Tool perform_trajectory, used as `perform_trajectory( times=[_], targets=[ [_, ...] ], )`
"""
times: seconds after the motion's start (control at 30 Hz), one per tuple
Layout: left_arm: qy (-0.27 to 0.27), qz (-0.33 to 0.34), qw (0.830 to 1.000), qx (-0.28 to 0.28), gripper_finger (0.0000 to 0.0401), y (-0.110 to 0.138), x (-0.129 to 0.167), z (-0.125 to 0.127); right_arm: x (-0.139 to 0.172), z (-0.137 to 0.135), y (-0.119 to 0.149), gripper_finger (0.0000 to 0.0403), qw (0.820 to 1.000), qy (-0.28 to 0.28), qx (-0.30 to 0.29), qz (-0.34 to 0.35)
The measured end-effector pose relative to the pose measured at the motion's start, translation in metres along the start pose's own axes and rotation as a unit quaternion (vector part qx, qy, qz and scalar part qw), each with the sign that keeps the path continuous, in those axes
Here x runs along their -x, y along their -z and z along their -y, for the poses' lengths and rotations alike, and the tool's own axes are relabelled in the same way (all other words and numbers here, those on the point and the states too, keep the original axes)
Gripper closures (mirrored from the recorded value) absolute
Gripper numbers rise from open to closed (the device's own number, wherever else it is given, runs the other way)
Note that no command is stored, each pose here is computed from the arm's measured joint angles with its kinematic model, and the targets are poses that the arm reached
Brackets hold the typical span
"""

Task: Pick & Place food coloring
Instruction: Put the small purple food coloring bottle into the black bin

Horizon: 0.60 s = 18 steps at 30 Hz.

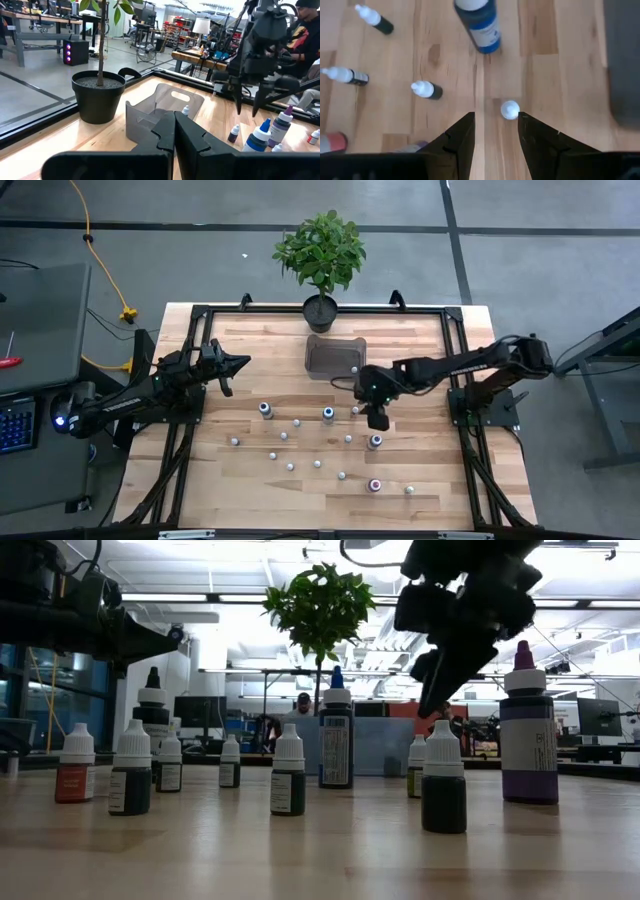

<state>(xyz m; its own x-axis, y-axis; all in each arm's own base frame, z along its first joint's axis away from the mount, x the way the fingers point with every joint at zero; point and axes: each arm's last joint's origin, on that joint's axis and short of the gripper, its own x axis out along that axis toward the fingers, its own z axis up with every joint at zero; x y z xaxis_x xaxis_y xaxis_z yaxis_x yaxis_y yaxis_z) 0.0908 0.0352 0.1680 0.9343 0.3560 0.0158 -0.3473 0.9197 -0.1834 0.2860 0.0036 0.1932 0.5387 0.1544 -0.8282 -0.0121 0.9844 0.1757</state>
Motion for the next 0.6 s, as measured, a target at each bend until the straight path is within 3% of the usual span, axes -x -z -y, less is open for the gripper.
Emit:
perform_trajectory(
  times=[0.23, 0.6],
  targets=[
    [0.0, 0.0, 1.0, 0.0, 0.0401, 0.0, 0.0, 0.0, -0.01, -0.005, 0.011, 0.0263, 0.998, 0.054, 0.016, 0.02],
    [0.0, 0.0, 1.0, 0.0, 0.0401, 0.0, 0.0, 0.0, -0.016, -0.003, 0.02, 0.0263, 0.999, 0.047, -0.009, 0.02]
  ],
)
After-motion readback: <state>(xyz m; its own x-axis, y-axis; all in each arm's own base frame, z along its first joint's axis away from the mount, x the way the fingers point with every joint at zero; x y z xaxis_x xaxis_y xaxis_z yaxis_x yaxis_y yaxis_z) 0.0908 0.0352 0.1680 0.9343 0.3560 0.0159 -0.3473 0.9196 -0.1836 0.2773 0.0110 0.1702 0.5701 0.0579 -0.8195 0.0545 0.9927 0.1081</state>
